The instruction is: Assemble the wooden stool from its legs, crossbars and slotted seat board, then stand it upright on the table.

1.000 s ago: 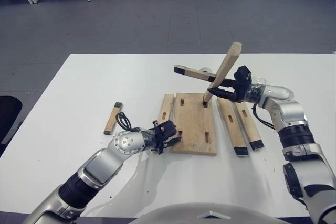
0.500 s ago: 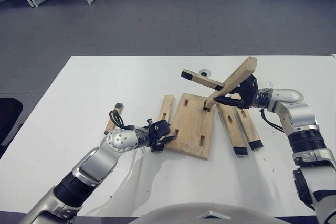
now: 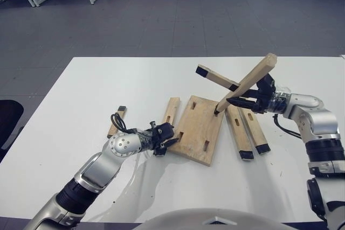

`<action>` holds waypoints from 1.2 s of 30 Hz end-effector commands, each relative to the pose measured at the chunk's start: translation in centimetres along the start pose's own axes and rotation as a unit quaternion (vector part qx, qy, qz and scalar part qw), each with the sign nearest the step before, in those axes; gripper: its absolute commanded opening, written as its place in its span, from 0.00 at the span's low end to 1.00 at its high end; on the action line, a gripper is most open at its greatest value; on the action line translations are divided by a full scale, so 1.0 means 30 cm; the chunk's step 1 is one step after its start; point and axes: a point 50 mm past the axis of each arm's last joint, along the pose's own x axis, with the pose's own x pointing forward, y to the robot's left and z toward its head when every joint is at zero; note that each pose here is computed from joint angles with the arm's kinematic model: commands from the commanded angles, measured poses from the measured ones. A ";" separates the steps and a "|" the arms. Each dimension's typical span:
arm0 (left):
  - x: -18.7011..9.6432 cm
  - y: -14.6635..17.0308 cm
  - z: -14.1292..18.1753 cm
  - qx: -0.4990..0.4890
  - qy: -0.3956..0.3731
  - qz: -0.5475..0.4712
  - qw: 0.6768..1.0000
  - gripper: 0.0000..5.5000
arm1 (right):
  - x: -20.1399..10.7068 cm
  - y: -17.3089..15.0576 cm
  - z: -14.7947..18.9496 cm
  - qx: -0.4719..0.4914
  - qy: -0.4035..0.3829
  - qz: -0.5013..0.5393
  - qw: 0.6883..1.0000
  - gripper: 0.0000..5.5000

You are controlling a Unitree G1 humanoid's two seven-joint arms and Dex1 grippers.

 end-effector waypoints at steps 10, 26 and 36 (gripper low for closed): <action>0.004 -0.048 -0.079 -0.029 0.061 -0.017 0.998 0.41 | 0.051 0.031 -0.085 0.054 0.163 0.009 0.985 0.37; 0.022 -0.061 -0.079 -0.045 0.055 -0.008 0.997 0.41 | 0.096 -0.038 -0.208 0.094 0.238 -0.035 0.966 0.37; 0.018 -0.053 -0.085 -0.054 0.059 -0.002 0.997 0.41 | 0.083 -0.034 0.070 0.021 0.113 -0.052 0.992 0.50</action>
